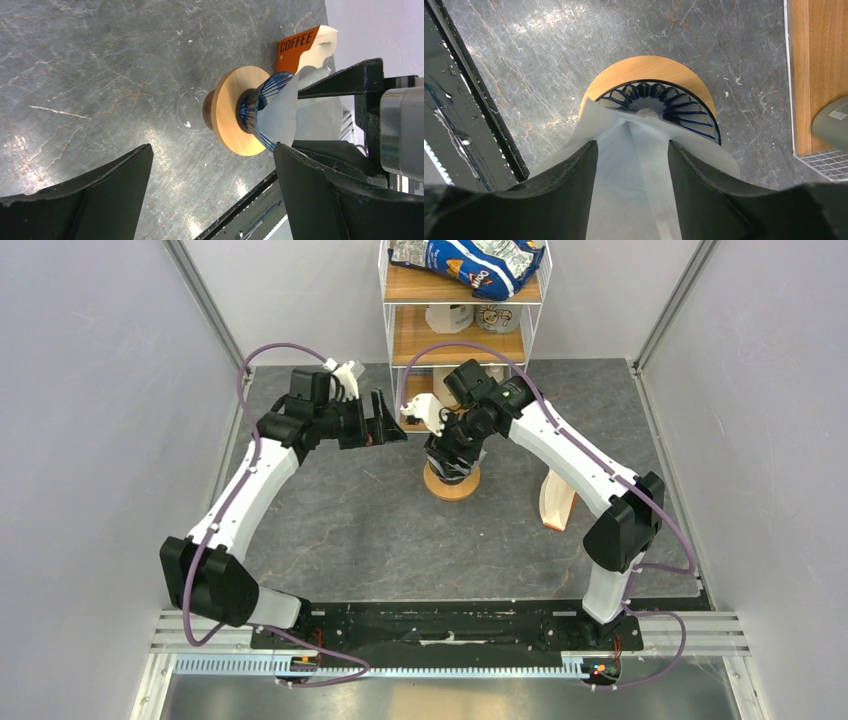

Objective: Place the coffee filter in the dripper

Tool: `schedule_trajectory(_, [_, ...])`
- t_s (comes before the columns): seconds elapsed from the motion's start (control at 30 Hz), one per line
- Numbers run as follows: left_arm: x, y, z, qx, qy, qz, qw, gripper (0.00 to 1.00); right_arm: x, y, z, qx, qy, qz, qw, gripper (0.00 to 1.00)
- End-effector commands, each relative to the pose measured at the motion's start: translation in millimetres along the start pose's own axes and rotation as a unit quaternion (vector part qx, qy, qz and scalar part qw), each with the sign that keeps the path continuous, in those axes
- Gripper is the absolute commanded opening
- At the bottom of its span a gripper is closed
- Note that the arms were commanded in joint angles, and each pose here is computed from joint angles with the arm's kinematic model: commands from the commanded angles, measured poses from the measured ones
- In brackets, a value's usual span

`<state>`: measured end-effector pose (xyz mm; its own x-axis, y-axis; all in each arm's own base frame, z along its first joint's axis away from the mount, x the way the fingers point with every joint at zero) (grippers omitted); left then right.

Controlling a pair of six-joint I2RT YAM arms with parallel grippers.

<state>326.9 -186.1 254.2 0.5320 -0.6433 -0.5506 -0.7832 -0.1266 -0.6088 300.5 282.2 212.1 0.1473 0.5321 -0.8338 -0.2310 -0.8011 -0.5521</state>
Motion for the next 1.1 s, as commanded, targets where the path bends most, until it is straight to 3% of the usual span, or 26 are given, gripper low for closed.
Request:
schedule_trajectory(0.0, [13.2,1.8,-10.6,0.014,0.022,0.006,1.000,0.98,-12.6,-5.2,2.0,-0.014,0.017,-0.016,1.000,0.65])
schedule_trajectory(0.3, [21.6,0.3,-8.5,0.007,0.016,0.006,1.000,0.98,-2.7,-0.9,-5.2,-0.011,0.028,-0.006,1.000,0.78])
schedule_trajectory(0.67, [19.1,0.2,-9.3,0.007,0.015,0.002,1.000,0.99,-5.8,-2.6,-4.7,-0.014,0.030,-0.011,0.999,0.82])
schedule_trajectory(0.77, [18.7,-0.2,-9.0,0.007,0.014,0.001,1.000,0.99,-6.5,-2.5,-4.8,-0.014,0.031,-0.011,0.999,0.88])
schedule_trajectory(1.07, [16.8,-0.4,-9.7,0.011,0.014,-0.001,1.000,0.99,-12.3,-6.5,-4.8,-0.014,0.035,-0.018,0.999,0.89])
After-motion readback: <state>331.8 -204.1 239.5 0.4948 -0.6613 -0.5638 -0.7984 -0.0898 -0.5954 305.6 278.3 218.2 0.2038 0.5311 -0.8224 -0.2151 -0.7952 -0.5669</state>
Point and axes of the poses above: each gripper's point midway between its finger pads, its own x axis out along the fingers, its own z axis along the line the jaws close on, y = z × x, the point moved 1 cm from there along -x, back along the fingers
